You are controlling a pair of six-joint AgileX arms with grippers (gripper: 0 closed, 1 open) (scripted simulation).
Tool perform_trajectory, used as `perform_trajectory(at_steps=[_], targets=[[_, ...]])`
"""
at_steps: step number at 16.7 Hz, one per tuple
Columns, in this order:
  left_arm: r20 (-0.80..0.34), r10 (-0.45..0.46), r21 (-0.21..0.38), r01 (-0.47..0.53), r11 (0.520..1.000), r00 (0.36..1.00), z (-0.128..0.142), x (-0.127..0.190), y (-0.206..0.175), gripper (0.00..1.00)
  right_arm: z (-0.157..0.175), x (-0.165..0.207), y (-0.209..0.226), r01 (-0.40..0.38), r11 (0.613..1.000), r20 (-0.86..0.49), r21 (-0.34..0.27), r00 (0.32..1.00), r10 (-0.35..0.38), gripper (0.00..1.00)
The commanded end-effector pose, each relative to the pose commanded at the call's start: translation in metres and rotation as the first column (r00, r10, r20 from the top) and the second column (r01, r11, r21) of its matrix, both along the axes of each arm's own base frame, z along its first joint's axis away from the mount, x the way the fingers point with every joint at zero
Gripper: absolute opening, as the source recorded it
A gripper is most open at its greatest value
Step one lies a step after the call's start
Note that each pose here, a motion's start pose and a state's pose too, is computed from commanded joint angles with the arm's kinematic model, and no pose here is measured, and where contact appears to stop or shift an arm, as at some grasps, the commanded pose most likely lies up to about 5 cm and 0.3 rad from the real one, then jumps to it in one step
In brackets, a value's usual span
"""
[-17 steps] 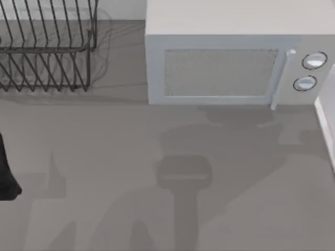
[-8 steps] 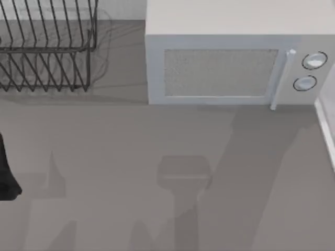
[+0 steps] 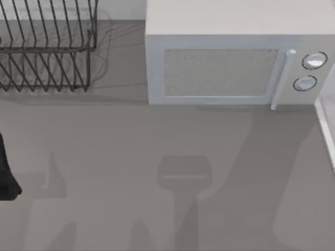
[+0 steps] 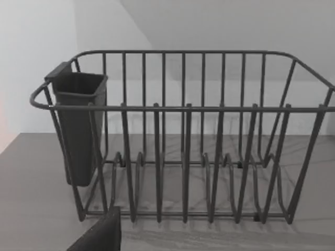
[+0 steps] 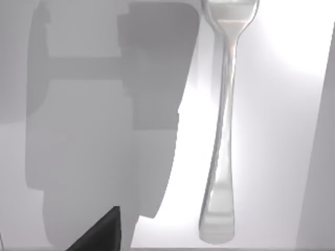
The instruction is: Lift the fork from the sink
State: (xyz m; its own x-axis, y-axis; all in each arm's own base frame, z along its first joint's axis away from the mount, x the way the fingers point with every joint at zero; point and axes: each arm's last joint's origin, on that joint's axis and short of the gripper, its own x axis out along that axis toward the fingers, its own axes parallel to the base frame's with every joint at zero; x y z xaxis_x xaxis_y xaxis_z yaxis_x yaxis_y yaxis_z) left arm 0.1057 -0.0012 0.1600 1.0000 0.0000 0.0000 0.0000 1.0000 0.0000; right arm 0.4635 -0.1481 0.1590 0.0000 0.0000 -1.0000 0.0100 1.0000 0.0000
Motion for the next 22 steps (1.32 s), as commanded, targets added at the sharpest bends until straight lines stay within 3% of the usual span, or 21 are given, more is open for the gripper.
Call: perform_trajectory(at_steps=[4, 13, 18, 22], targets=[[0.000, 0.000, 0.000, 0.000, 1.000, 1.000, 0.000, 0.000, 0.000, 1.00, -0.015, 0.003, 0.002, -0.004, 1.000, -0.003, 0.001, 1.000, 0.004, 1.00], [0.000, 0.000, 0.000, 0.000, 1.000, 1.000, 0.000, 0.000, 0.000, 1.00, -0.139, 0.002, 0.000, 0.000, 1.000, 0.005, -0.002, 1.000, 0.000, 1.00], [0.000, 0.000, 0.000, 0.000, 1.000, 1.000, 0.000, 0.000, 0.000, 1.00, -0.148, 0.000, 0.000, 0.000, 1.000, 0.000, 0.000, 1.000, 0.000, 1.00], [0.000, 0.000, 0.000, 0.000, 1.000, 1.000, 0.000, 0.000, 0.000, 1.00, -0.148, 0.000, 0.000, 0.000, 1.000, 0.000, 0.000, 1.000, 0.000, 0.70]])
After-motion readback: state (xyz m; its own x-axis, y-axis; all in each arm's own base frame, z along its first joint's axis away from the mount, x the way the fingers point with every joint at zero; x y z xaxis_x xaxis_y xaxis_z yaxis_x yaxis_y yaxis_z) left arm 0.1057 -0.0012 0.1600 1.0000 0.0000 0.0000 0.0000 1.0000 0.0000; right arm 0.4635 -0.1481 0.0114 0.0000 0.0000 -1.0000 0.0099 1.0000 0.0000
